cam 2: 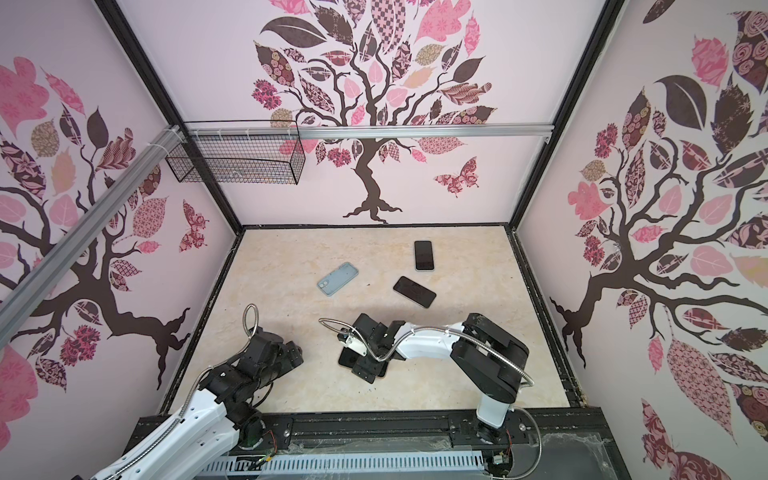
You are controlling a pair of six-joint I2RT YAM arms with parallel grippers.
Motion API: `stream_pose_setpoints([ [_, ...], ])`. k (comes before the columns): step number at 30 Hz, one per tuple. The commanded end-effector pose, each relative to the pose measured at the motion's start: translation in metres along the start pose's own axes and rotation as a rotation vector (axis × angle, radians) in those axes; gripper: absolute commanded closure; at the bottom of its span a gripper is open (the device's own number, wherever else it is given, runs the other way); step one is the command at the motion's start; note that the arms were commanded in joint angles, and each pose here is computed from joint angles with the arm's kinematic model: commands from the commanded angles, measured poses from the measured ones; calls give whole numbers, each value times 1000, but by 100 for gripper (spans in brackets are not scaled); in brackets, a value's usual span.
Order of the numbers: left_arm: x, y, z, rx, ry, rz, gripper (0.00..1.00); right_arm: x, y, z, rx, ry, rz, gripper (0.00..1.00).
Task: Put the phone into the phone case
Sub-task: 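Grasp the pink-cased phone with the right gripper and lift it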
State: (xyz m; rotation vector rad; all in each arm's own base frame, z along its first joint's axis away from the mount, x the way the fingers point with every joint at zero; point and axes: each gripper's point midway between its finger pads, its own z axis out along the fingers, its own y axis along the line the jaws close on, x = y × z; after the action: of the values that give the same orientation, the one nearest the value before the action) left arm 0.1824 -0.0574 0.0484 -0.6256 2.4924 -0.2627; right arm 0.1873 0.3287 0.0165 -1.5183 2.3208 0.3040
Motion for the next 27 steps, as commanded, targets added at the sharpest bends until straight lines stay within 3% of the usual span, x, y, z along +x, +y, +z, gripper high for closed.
stream_pose_setpoints([
  [1,-8,2,-5,-15,-29,-28,3,28,4,14,39,134,-69,4],
  [7,-10,3,-8,-2,-52,-43,3,43,-5,20,121,217,-43,11],
  [10,-11,4,-10,2,-59,-44,3,39,-16,20,189,225,20,26],
  [14,-10,4,-9,9,-57,-43,4,24,-20,11,178,150,112,36],
  [19,-7,1,-8,25,-45,-39,5,13,-43,-8,142,51,299,59],
  [22,-7,-6,-8,59,-36,-15,6,1,-74,-36,164,-67,443,75],
  [27,-3,-19,-7,125,-13,18,6,-1,-149,-78,222,-193,673,84],
])
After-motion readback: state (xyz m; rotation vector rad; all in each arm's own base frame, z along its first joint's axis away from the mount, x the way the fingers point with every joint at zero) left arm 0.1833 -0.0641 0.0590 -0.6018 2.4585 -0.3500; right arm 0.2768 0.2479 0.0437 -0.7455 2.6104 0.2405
